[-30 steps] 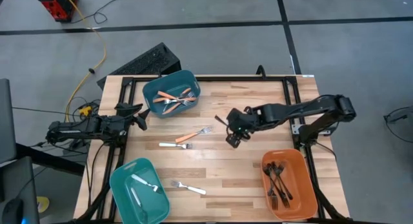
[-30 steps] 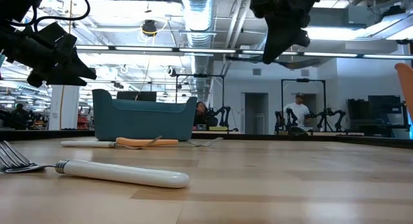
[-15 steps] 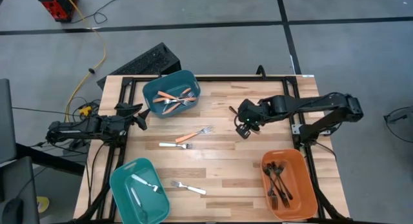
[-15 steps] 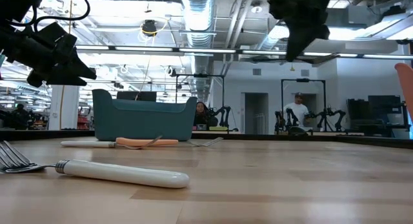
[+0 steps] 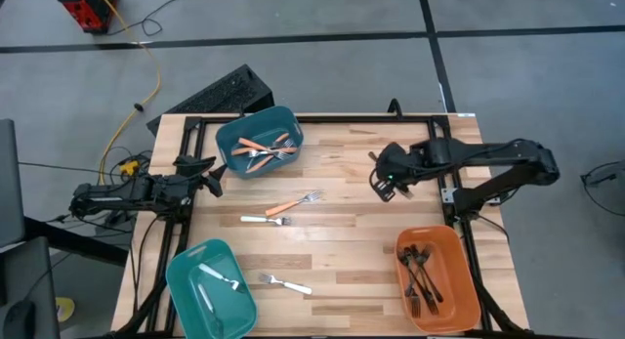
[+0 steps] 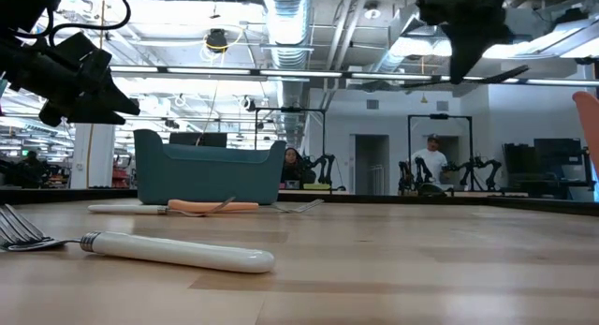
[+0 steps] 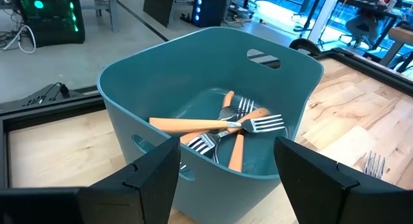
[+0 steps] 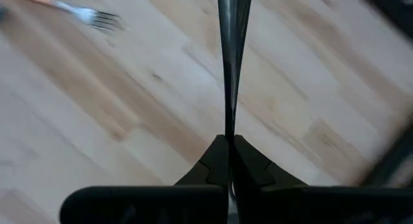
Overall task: Sort silverware by color (type)
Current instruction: Put the black fork into the orange bin
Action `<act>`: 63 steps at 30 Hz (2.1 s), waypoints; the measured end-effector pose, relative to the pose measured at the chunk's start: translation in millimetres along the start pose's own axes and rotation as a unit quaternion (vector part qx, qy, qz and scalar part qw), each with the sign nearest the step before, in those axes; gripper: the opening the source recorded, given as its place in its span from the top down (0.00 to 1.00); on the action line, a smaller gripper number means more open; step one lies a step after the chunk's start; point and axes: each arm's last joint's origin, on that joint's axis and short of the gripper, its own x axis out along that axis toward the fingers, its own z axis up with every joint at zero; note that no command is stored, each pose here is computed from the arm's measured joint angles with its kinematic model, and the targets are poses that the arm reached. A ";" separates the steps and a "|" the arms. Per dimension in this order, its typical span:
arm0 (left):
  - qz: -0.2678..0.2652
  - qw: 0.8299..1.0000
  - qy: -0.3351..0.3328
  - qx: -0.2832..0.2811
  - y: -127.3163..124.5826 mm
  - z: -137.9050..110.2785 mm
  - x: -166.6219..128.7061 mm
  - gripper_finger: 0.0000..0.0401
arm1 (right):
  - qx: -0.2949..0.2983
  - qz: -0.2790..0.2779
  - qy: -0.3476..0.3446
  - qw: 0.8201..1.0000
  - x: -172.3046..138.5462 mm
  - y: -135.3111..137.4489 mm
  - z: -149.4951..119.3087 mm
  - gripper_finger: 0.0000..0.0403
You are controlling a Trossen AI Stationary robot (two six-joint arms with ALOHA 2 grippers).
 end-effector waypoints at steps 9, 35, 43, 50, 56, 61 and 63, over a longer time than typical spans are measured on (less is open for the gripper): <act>0.001 1.000 0.001 0.001 0.2 -0.3 0.0 0.41 | 0.044 -0.037 0.034 0.998 -18.0 -3.2 -32.1 0.94; 0.000 1.000 0.001 0.002 0.2 -0.4 0.0 0.41 | 0.159 0.023 0.151 0.975 -73.9 20.0 -151.9 0.94; -0.001 1.000 0.003 0.003 0.1 -0.5 0.0 0.41 | 0.180 0.048 0.189 0.964 -81.1 36.8 -188.3 0.94; -0.002 1.000 0.004 0.003 0.0 -0.5 0.0 0.41 | 0.177 0.019 0.197 0.964 -69.3 58.3 -201.7 0.94; -0.003 1.000 0.004 0.002 0.0 -0.5 0.0 0.41 | 0.191 -0.025 0.192 0.962 -49.4 79.7 -204.3 0.94; 0.000 1.000 0.002 0.002 0.1 -0.5 0.0 0.41 | 0.169 -0.047 0.215 0.961 -35.7 96.8 -217.3 0.94; 0.001 1.000 0.002 0.002 0.2 -0.4 0.0 0.41 | 0.162 -0.063 0.218 0.960 -31.1 100.4 -223.4 0.94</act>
